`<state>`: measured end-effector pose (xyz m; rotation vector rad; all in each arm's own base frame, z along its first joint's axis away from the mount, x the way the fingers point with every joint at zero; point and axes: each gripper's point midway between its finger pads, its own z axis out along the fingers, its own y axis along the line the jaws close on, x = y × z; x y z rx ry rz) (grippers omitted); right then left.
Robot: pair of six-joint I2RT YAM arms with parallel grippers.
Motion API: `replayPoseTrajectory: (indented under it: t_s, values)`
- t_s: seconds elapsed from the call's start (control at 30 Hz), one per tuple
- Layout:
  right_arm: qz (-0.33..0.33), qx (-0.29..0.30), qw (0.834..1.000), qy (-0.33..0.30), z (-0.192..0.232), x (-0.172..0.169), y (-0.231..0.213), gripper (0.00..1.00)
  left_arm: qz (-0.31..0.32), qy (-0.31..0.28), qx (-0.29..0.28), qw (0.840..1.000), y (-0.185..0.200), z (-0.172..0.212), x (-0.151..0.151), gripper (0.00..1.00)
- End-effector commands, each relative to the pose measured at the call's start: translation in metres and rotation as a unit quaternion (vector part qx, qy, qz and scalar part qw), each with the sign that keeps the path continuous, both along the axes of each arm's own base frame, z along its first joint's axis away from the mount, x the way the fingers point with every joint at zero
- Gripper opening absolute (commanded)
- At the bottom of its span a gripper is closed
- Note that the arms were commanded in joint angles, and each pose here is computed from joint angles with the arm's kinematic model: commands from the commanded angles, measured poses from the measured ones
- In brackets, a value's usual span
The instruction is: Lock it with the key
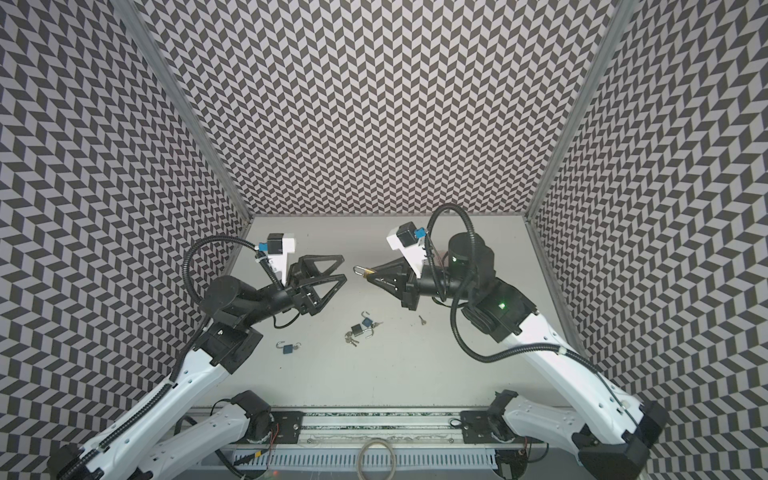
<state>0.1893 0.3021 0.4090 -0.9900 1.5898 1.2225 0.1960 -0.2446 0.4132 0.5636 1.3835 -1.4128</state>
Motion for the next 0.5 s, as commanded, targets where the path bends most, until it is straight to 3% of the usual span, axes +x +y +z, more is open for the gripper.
replayPoseTrajectory:
  t_s: [0.0,0.3,0.47]
  values:
    - [0.073,-0.014,0.997,-0.001,0.0,-0.019,0.003,0.0,-0.058,-0.049,-0.002,0.997,-0.005,0.01,-0.025,0.87]
    - [0.123,0.008,0.992,-0.002,0.012,-0.036,0.002,0.0,-0.07,-0.05,0.008,0.996,-0.011,0.003,-0.027,0.81]
    - [0.13,0.014,0.991,0.004,0.013,-0.038,0.003,0.0,-0.079,-0.052,0.008,0.995,-0.013,0.004,-0.03,0.65]
